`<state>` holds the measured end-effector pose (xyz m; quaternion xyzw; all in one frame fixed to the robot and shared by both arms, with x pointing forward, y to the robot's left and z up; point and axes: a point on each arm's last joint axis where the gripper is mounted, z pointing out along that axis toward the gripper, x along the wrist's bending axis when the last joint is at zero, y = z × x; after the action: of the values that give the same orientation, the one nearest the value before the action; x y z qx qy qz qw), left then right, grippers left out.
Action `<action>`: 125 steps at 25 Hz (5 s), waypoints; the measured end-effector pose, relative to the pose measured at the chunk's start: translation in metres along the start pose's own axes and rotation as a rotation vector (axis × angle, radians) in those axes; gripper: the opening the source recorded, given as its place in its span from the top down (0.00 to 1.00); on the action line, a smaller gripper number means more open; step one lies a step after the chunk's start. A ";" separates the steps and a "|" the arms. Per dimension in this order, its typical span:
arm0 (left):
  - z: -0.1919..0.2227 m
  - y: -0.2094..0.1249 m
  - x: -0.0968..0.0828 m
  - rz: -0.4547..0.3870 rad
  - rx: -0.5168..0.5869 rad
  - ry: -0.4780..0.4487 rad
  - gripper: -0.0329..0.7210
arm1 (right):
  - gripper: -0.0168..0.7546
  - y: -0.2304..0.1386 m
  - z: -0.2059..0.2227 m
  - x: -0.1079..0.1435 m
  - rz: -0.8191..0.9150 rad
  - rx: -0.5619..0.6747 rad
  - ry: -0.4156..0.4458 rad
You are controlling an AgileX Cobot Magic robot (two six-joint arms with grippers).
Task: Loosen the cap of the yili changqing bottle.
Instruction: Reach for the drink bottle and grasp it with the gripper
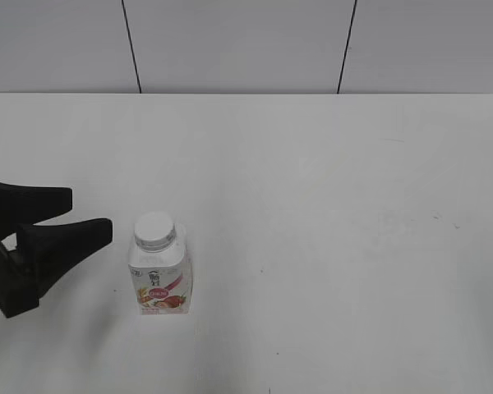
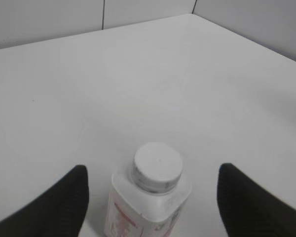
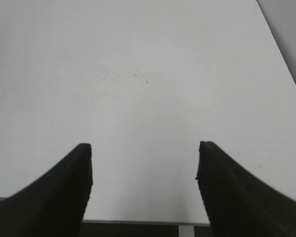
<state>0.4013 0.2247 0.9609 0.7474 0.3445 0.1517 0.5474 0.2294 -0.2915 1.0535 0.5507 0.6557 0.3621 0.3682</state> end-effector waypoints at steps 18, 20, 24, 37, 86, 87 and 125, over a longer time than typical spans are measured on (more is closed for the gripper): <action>0.016 -0.025 0.049 0.079 0.205 -0.430 0.29 | 0.29 0.000 0.000 0.000 0.000 0.000 0.000; 0.022 -0.026 0.058 0.090 0.226 -0.452 0.29 | 0.29 0.000 0.000 0.000 0.000 0.000 0.000; 0.031 -0.028 0.071 0.146 0.228 -0.474 0.29 | 0.29 0.000 0.000 0.000 0.000 0.000 0.000; 0.046 -0.052 0.079 0.265 0.138 -0.543 0.29 | 0.29 0.000 0.000 0.000 0.000 0.000 0.000; 0.060 -0.074 0.087 0.373 0.050 -0.512 0.29 | 0.29 0.000 0.000 0.000 -0.001 0.000 0.000; 0.060 -0.074 0.087 0.373 0.050 -0.512 0.29 | 0.29 0.000 0.000 0.000 -0.001 0.000 0.000; 0.120 -0.075 0.080 0.386 0.046 -0.618 0.18 | 0.29 0.000 0.000 0.000 -0.001 0.000 0.000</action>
<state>0.5047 0.2062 0.8369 0.8213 0.0190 0.0115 0.5700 0.2294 -0.2915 1.0535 0.5505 0.6559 0.3620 0.3683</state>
